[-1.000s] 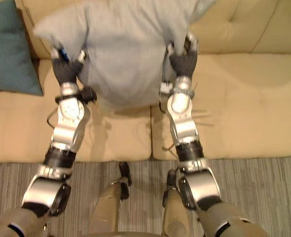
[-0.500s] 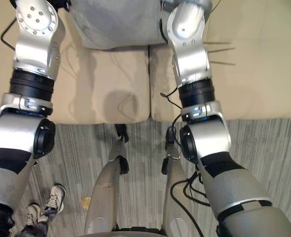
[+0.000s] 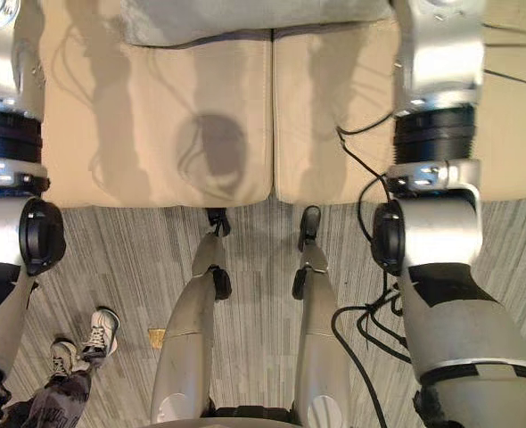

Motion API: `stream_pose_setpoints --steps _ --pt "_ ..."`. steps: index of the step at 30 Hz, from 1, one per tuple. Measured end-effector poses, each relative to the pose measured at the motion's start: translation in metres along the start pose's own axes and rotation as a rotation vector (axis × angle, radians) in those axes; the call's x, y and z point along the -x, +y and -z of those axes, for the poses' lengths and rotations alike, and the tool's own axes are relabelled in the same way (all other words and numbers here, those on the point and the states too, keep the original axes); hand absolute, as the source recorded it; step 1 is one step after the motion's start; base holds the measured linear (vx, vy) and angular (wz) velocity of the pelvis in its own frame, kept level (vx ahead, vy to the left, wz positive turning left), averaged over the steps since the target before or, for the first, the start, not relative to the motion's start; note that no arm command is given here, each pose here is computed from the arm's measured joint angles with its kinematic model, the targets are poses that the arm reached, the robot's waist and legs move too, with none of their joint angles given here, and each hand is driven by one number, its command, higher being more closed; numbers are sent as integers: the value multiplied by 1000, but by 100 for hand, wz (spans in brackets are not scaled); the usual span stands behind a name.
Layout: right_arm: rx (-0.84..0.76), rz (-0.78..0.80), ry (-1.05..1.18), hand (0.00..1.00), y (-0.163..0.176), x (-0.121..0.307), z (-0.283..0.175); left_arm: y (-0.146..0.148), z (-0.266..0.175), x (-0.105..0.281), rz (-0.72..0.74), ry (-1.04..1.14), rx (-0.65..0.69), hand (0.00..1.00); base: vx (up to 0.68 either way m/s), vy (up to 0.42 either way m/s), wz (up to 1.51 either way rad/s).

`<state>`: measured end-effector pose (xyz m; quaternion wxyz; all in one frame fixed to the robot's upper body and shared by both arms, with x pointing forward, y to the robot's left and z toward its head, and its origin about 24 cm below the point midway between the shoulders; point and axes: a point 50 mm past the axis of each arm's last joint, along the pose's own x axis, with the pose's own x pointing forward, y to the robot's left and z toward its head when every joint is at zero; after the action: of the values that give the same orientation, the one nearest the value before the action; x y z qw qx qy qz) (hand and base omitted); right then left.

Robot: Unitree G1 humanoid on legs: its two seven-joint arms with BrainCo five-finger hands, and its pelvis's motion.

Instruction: Pick up cushions and gather them together orderly.

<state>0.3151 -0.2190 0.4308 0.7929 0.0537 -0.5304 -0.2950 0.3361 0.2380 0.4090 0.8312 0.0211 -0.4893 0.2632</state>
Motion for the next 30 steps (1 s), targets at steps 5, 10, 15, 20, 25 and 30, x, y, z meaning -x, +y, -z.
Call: stream_pose_setpoints --steps 5,10,15,20,25,30 --pt "68 -132 51 0 -51 28 26 51 43 47 -16 115 -16 0 -38 -76 11" --pt "141 -327 314 0 -106 119 78 96 102 157 49 412 -31 0 -29 -107 3" --pt "181 -332 832 0 -178 267 111 129 129 321 77 903 -66 0 88 -52 12" --pt "410 -342 1371 0 -254 404 107 187 112 449 155 1371 -247 0 81 -32 -15" --pt "618 -362 1681 0 -310 461 88 222 98 521 271 1730 -380 0 62 -6 -5" --pt "691 -421 1778 0 -323 475 82 235 93 531 341 1797 -452 0 51 15 -21"
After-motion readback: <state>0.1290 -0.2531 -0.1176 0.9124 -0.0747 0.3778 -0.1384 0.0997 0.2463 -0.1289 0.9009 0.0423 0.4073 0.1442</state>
